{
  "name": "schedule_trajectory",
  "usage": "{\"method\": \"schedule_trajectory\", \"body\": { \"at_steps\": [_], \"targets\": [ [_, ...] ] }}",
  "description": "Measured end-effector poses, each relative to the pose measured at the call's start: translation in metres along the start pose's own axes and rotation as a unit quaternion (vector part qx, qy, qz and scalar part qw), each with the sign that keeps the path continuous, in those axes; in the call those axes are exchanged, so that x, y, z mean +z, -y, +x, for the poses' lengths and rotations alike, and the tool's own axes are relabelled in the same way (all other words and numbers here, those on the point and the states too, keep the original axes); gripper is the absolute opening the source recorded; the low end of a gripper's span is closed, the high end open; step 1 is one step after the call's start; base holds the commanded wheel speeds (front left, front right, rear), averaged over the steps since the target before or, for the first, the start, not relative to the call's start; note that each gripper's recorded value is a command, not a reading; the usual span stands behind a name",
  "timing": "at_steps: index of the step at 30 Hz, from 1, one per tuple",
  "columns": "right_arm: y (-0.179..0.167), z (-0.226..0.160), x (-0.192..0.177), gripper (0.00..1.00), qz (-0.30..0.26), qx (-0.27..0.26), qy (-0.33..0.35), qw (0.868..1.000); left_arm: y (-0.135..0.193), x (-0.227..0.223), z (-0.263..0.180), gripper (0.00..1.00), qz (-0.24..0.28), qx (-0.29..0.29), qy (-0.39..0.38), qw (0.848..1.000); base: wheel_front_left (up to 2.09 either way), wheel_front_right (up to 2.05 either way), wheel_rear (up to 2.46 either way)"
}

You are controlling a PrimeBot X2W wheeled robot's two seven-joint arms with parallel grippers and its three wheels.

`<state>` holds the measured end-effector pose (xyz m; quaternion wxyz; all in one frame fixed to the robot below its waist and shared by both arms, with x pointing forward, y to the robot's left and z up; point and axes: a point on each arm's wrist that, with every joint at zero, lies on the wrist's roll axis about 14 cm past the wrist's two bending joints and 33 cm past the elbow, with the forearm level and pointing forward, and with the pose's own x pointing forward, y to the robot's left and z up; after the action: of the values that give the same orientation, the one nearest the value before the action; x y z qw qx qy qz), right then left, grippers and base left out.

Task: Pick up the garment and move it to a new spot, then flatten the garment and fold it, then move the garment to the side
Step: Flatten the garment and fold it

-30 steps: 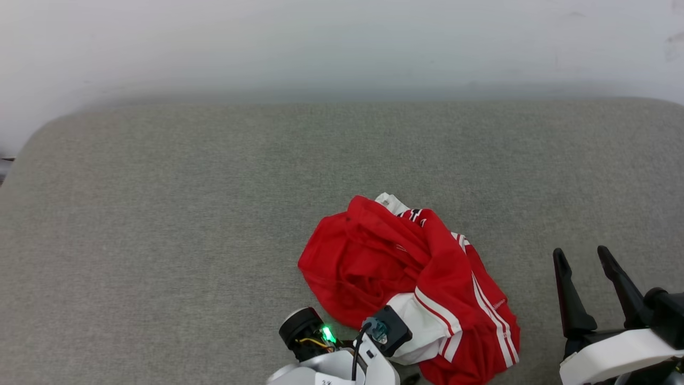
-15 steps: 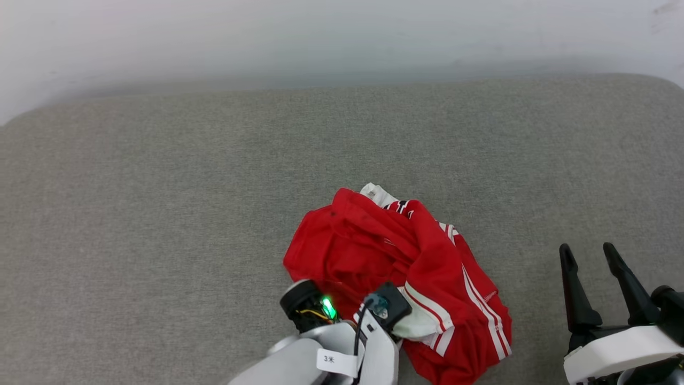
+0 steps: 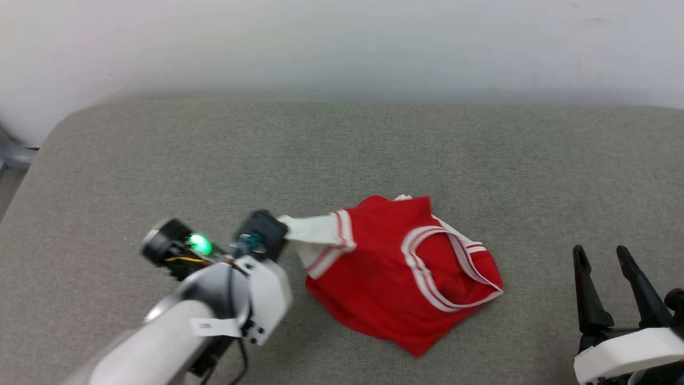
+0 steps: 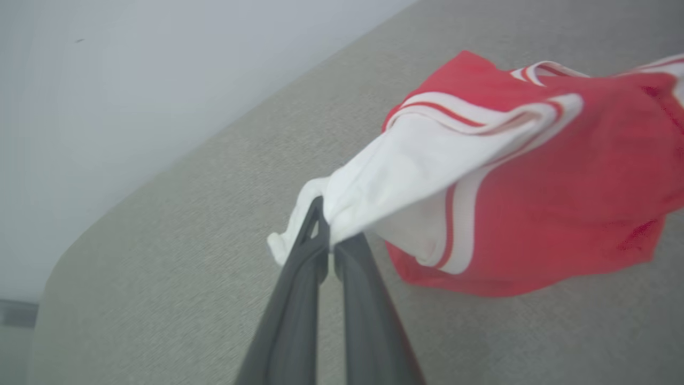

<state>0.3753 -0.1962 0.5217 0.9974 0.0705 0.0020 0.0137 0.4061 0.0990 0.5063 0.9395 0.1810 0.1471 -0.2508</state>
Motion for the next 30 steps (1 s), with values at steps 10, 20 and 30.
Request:
{"method": "schedule_trajectory", "body": {
  "at_steps": [10,20,30],
  "targets": [
    [-0.005,0.006,-0.002,1.0,0.001,0.009,-0.004,1.0,-0.063,-0.089,-0.059,0.0,-0.145,0.169,-0.089,0.971,0.0,0.0,0.0],
    [-0.004,0.01,-0.007,1.0,-0.002,0.006,-0.013,1.0,-0.004,-0.174,-0.075,0.0,-0.295,0.164,-0.163,0.927,0.0,0.0,0.0],
    [-0.001,0.001,0.006,1.0,-0.009,0.002,-0.004,1.0,-0.022,-0.145,-0.078,1.0,-0.292,0.22,-0.05,0.93,0.0,0.0,0.0]
  ]
}}
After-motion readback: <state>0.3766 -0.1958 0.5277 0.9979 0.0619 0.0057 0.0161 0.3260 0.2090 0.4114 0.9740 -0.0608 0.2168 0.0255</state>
